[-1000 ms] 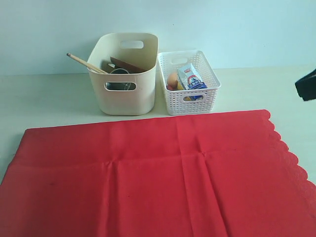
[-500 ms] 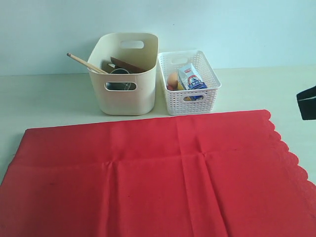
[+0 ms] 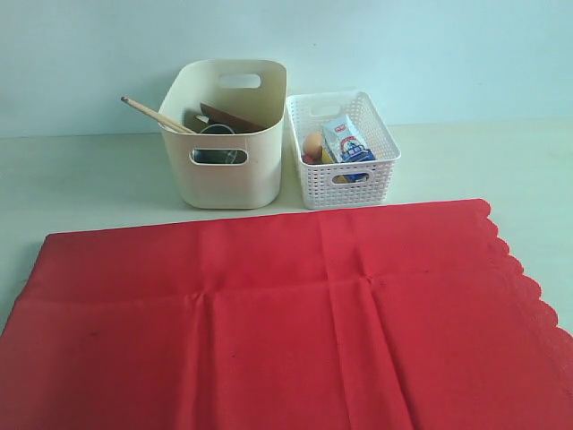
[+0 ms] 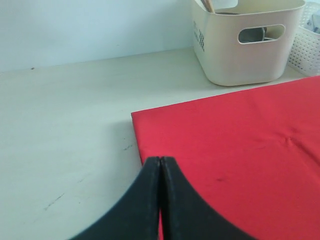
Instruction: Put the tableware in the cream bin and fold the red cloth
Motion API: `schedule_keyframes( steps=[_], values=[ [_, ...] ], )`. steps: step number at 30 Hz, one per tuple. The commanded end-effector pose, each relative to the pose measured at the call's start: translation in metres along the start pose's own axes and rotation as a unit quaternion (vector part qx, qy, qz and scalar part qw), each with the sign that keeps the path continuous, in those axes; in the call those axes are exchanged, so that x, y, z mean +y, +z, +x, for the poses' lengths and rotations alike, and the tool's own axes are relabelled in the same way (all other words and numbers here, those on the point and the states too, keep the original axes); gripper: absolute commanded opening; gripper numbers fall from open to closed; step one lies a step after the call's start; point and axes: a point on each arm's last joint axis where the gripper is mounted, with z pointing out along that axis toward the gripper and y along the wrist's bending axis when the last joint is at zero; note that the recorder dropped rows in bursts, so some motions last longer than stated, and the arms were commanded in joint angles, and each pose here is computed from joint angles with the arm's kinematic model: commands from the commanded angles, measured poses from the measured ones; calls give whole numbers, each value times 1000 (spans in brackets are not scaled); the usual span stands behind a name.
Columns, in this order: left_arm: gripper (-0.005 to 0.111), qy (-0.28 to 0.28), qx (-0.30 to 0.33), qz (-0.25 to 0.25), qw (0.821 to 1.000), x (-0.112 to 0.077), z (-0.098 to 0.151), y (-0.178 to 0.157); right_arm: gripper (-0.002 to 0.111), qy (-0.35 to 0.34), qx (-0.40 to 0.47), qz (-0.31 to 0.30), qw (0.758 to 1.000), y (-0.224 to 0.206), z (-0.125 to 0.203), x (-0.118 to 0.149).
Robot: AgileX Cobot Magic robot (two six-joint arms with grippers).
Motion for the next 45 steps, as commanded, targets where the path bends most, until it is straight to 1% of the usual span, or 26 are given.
schedule_keyframes(
  steps=[1,7,11,12,15,20,27,28,29,30,31,32,34,38,45],
  values=[
    [0,9,-6,23,1000,-3,0,0,0,3,-15,1,1000,-4,1,0],
    [0,22,-10,70,997,-8,0,-1,0,8,-9,-2,1000,-4,2,1],
    [0,25,-6,81,996,-9,1,-1,0,9,-4,-4,1000,-4,3,1],
    [0,25,-6,82,996,-9,0,-2,0,9,-3,-4,1000,-4,3,1],
    [0,26,-11,82,996,-8,-14,-5,0,9,-1,-5,1000,-4,3,1],
    [0,25,-35,80,996,-5,-48,-13,0,9,2,-5,1000,-4,4,2],
    [0,25,-40,80,996,-3,-97,-13,0,9,3,-5,1000,-4,4,2],
    [0,25,-37,80,996,-2,-112,-9,0,9,4,-6,1000,-4,4,2],
    [0,25,-35,80,996,-2,-118,-7,0,9,4,-6,1000,-4,4,2],
    [0,25,-27,81,996,-2,-132,-1,0,9,4,-6,1000,-4,4,2],
    [0,25,-22,81,996,-2,-136,2,0,9,4,-6,1000,-4,4,2],
    [0,26,-10,82,996,-3,-147,12,0,9,4,-6,1000,-4,4,2],
    [0,26,7,84,996,-4,-157,25,0,9,4,-6,1000,-4,4,2],
    [0,26,31,85,996,-5,-154,36,0,11,3,-6,1000,-4,4,2],
    [0,26,33,86,995,-5,-154,36,0,20,5,-13,1000,-4,4,3]
  ],
)
